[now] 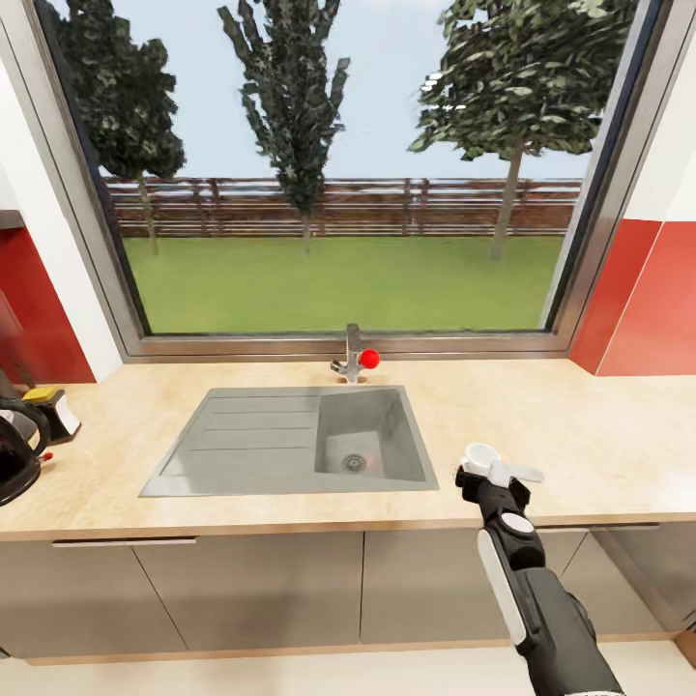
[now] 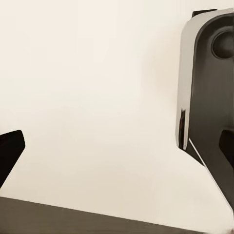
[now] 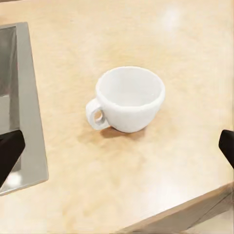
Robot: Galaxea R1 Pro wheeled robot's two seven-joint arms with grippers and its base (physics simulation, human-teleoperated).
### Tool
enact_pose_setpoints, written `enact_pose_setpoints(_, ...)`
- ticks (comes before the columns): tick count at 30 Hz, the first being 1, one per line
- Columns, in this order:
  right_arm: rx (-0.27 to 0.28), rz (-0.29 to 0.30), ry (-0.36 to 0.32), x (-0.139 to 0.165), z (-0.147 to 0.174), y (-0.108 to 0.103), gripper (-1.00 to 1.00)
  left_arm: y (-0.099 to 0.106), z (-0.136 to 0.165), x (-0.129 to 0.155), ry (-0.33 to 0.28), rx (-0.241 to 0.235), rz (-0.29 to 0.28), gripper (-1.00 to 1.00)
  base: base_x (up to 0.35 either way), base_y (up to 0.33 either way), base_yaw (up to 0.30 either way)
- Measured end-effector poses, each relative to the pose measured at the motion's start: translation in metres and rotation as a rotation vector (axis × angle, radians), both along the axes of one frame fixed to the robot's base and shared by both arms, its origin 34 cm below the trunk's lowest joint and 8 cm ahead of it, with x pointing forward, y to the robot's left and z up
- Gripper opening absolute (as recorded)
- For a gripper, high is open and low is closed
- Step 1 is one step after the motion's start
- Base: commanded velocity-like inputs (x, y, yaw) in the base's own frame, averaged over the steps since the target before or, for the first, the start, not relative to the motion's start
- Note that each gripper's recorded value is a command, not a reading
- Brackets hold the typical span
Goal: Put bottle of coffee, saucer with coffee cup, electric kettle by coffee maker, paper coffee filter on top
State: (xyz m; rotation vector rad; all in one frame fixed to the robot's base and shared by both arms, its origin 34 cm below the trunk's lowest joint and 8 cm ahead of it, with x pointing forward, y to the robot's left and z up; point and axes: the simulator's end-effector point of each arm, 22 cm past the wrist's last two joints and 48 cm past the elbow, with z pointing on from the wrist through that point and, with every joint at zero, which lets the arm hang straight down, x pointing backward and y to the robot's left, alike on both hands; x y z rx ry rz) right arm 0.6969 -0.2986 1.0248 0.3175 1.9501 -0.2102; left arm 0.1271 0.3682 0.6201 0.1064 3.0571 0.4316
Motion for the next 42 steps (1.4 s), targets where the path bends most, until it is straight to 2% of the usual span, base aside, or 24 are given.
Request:
enact_pose_setpoints(3,-0.007,0.003,0.094,-0.006,-0.014,0.000,1.00,0.000,0.000,-0.012,0.027,0.000,0.001,1.00,0.000,0.000,0.000)
enact_pose_setpoints(6,-0.009,0.007,0.125,-0.009,-0.014,0.000,1.00,0.000,0.001,-0.018,0.040,-0.001,0.001,1.00,0.020,0.000,0.000)
enact_pose_setpoints(16,-0.010,0.006,0.094,-0.007,0.006,-0.001,1.00,0.001,0.001,-0.027,0.079,0.006,0.005,1.00,0.195,0.000,0.000)
enact_pose_setpoints(21,-0.010,0.008,0.103,-0.008,0.007,0.000,1.00,0.000,0.001,-0.031,0.085,0.006,0.004,1.00,0.061,-0.030,0.000)
enact_pose_setpoints(42,-0.012,0.010,0.117,-0.009,0.003,0.000,1.00,0.000,0.001,-0.035,0.092,0.003,0.003,1.00,0.191,-0.203,0.000)
